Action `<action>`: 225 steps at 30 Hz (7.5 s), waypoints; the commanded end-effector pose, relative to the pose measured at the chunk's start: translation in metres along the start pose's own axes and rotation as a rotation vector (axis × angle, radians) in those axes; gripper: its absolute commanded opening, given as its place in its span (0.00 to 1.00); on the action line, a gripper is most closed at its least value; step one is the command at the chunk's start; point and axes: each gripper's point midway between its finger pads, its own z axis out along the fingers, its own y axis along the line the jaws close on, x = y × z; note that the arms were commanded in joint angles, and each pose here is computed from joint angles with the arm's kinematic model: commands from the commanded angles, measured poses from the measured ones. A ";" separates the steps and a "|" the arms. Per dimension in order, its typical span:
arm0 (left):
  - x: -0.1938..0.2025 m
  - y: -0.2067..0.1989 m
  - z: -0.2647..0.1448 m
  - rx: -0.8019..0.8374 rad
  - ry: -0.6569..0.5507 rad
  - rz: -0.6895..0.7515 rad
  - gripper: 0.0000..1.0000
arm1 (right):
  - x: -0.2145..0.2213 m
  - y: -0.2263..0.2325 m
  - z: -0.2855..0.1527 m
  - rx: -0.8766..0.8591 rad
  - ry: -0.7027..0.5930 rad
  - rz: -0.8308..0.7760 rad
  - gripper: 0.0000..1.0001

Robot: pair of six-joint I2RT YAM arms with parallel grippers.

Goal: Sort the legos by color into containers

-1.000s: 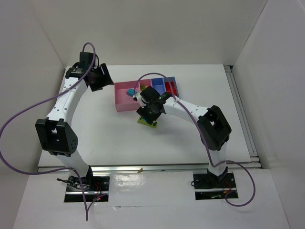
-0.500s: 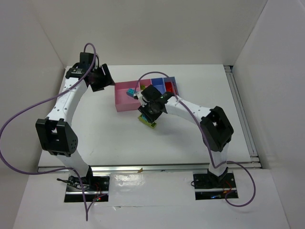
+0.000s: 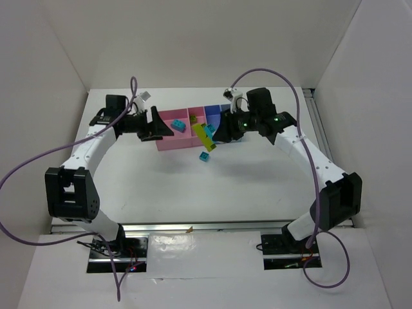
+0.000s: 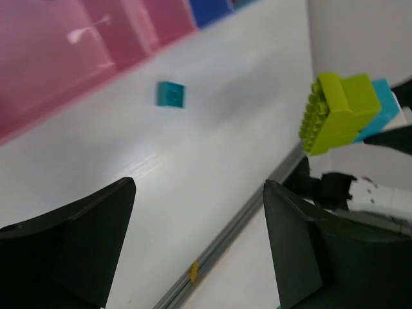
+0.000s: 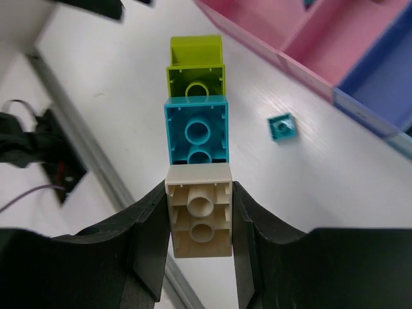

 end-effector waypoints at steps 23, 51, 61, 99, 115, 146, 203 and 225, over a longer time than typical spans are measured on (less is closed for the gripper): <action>0.051 -0.163 0.018 0.674 0.005 0.452 0.87 | -0.026 0.073 -0.038 -0.622 -0.129 0.080 0.23; 0.040 -0.127 -0.009 0.660 0.063 0.368 0.00 | -0.015 0.024 -0.019 -0.473 -0.128 0.207 0.28; -0.009 -0.074 -0.004 0.317 -0.085 0.157 0.00 | -0.054 -0.105 0.049 0.345 -0.211 0.343 0.30; -0.002 -0.075 -0.002 0.414 0.046 0.154 0.00 | -0.098 -0.039 0.053 -0.022 -0.235 0.064 0.90; 0.014 -0.114 -0.003 0.551 0.131 0.265 0.00 | -0.082 0.057 0.034 -0.664 -0.110 -0.073 0.97; 0.012 -0.099 -0.011 0.498 0.108 0.237 0.00 | -0.086 0.016 0.032 -0.542 -0.205 0.133 0.04; -0.024 0.017 -0.052 -0.093 -0.168 -0.120 0.00 | 0.113 -0.068 0.150 0.568 0.110 0.012 0.93; -0.024 0.025 -0.047 -0.109 -0.148 -0.127 0.00 | 0.045 -0.045 0.127 0.539 -0.076 0.022 0.38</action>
